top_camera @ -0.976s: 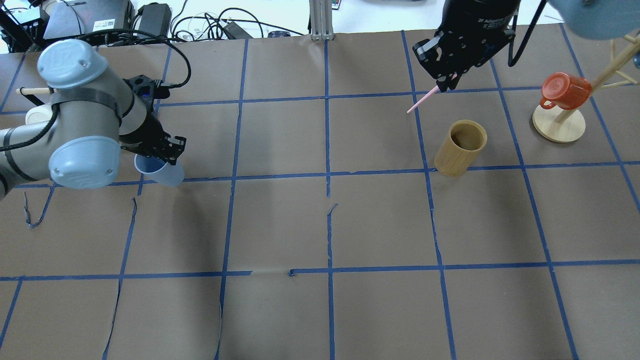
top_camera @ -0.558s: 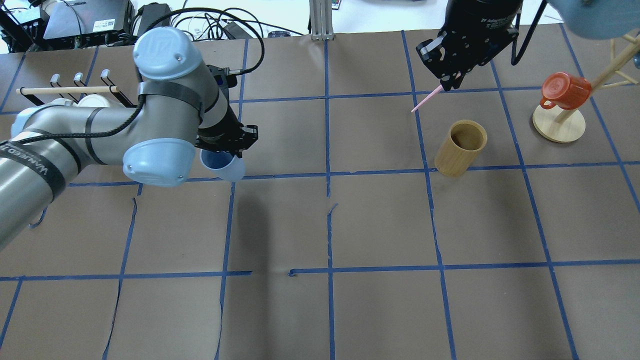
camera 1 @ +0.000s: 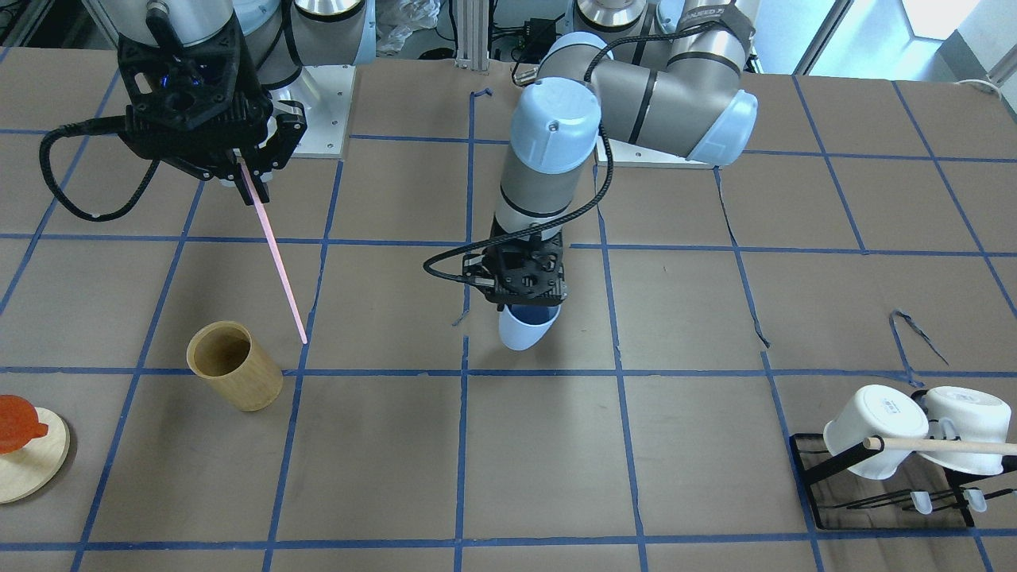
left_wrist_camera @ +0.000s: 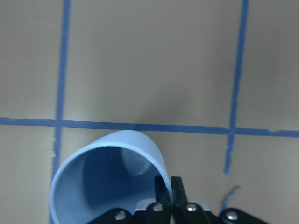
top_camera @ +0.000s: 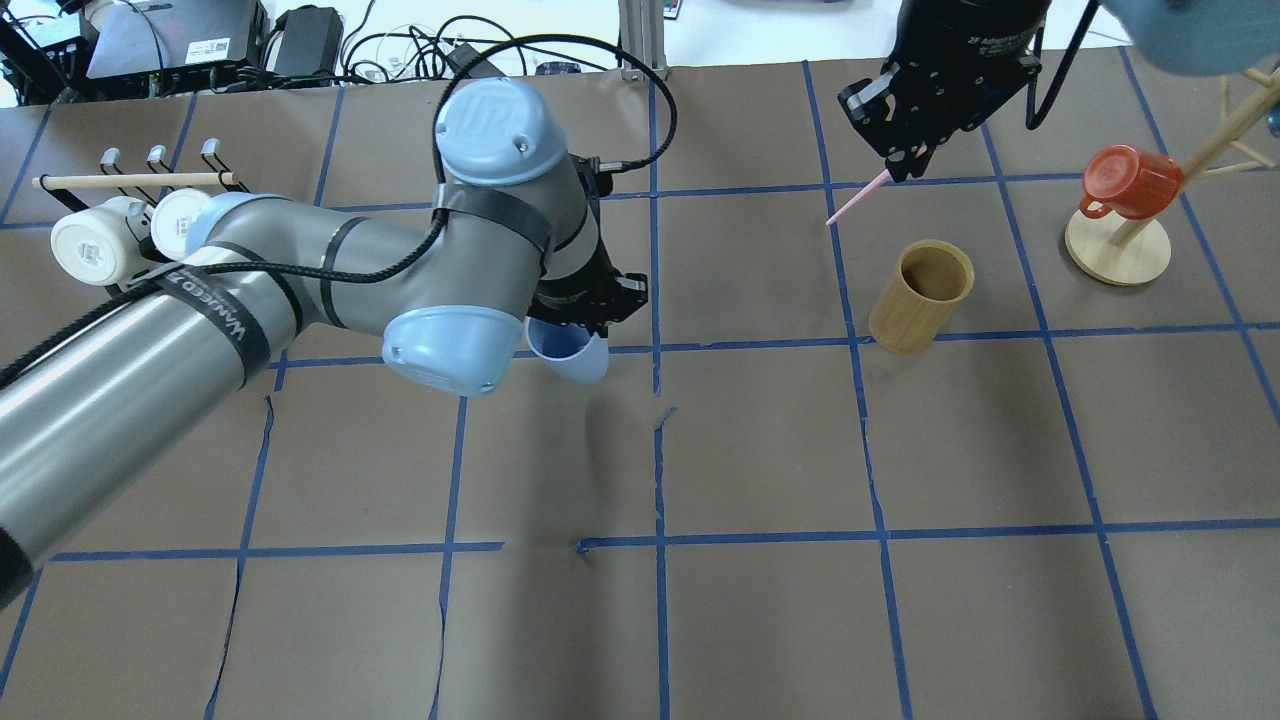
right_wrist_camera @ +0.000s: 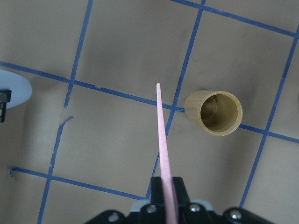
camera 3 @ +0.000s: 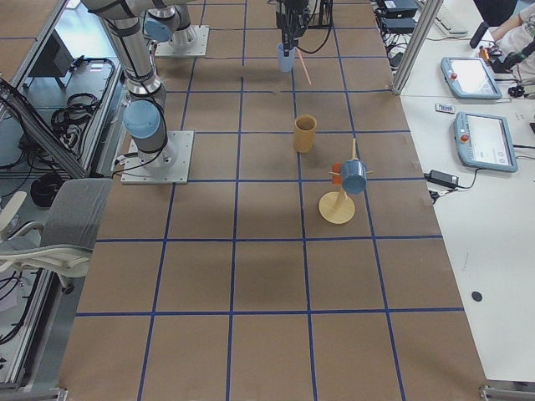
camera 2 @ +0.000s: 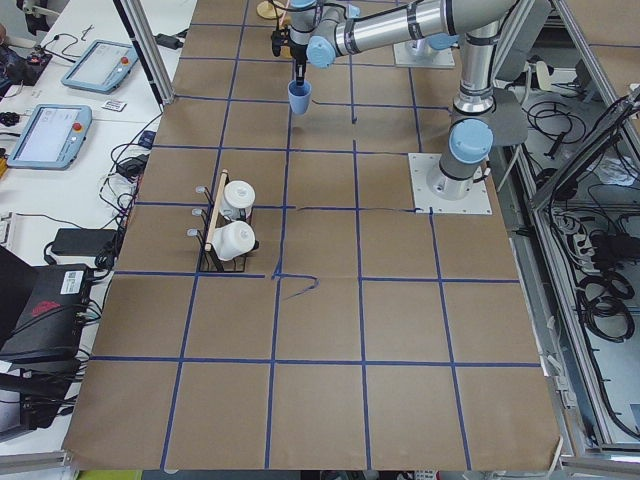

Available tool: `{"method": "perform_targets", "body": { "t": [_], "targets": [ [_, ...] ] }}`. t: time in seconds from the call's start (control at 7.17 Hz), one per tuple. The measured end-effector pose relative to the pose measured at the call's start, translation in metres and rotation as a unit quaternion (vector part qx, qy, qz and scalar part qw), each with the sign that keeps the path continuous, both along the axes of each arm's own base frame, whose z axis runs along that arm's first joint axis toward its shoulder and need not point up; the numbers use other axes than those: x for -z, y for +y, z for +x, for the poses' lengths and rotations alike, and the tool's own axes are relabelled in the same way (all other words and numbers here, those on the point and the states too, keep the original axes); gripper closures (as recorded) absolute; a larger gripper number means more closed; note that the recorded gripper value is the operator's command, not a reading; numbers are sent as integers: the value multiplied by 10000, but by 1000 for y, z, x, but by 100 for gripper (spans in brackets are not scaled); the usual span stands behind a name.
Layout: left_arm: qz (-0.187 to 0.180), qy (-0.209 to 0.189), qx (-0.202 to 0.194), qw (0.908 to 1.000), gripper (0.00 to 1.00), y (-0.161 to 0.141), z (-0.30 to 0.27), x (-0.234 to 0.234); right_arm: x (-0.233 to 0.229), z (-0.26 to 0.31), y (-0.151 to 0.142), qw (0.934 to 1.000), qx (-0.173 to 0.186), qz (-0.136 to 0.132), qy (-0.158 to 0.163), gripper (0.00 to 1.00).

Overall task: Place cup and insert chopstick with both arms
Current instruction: 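Grasp the light blue cup with the left gripper and carry it to the table center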

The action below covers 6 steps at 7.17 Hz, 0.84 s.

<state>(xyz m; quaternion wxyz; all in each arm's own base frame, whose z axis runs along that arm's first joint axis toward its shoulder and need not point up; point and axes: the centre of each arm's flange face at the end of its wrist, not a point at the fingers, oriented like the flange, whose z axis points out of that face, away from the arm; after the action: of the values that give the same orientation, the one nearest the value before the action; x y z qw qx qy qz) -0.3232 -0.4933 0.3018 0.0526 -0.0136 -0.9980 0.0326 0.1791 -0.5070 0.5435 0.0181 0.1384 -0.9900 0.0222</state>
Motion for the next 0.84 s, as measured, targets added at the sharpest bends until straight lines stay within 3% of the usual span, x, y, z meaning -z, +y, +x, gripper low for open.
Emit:
{"method": "perform_targets", "body": {
  "t": [0.42, 0.56, 0.7, 0.84],
  "targets": [
    [-4, 22, 504, 9987, 98, 11, -52, 26, 1, -1, 0, 10000, -23, 8, 6, 100],
    [19, -6, 542, 9985, 73, 10, -56, 34, 1, -1, 0, 10000, -24, 11, 5, 100],
    [30, -17, 556, 9984, 1, 9, -59, 38, 1, -1, 0, 10000, -24, 12, 2, 100],
    [-17, 3, 553, 9985, 0, 7, -60, 38, 1, -1, 0, 10000, -24, 12, 2, 100]
  ]
}}
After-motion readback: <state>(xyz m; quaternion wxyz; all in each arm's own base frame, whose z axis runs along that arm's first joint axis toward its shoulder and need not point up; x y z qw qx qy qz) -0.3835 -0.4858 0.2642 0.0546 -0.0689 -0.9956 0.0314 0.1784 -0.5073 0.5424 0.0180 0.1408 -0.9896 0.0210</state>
